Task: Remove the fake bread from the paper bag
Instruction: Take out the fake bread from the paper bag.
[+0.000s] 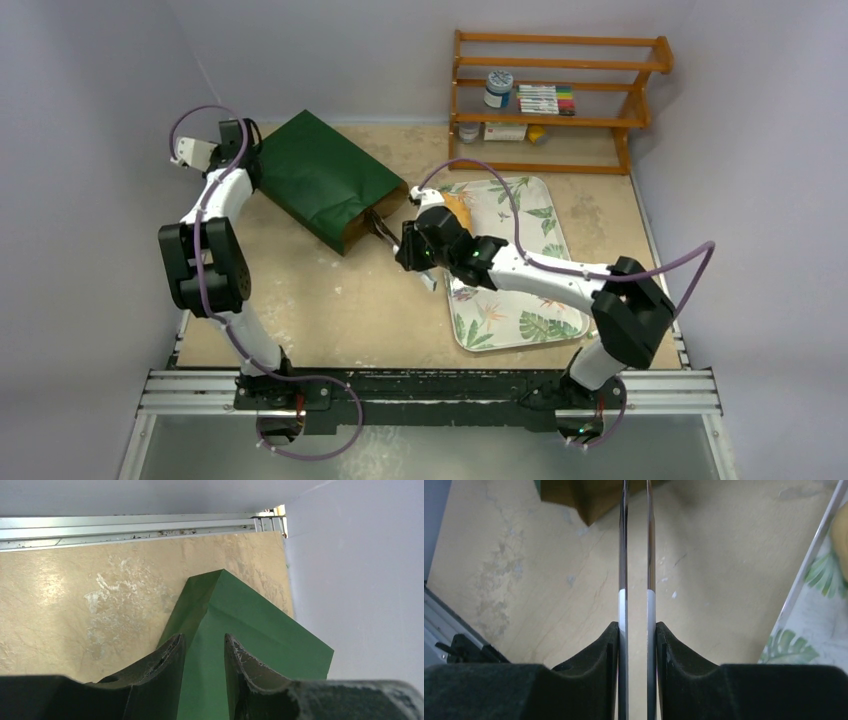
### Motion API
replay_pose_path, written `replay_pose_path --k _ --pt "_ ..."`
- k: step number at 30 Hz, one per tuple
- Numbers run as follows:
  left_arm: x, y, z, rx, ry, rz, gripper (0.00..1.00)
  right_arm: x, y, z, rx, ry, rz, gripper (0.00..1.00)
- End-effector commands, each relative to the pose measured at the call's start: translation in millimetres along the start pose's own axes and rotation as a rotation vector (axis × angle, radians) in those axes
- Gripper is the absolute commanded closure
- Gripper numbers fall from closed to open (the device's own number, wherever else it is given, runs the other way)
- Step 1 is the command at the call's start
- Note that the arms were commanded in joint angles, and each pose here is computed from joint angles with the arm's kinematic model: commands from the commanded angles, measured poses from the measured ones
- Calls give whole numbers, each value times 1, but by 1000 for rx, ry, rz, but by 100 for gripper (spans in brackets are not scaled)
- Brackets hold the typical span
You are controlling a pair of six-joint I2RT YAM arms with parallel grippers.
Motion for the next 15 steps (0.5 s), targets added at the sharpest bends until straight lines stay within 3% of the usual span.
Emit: replay_pose_path --k 1,15 --pt "19 -5 -10 6 -41 9 66 48 29 -14 148 -112 40 69" --pt "12 7 -66 74 -30 -50 63 57 63 -77 301 -112 120 70"
Point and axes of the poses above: each gripper's point midway between its finger pads, its own z axis back along the fingers, its own y axis along the line the jaws close on, x = y × z, the point moved 2 cm from there along z, back along the fingers, and after that the axes turned 6 degrees about -z, right-handed, at the moved point
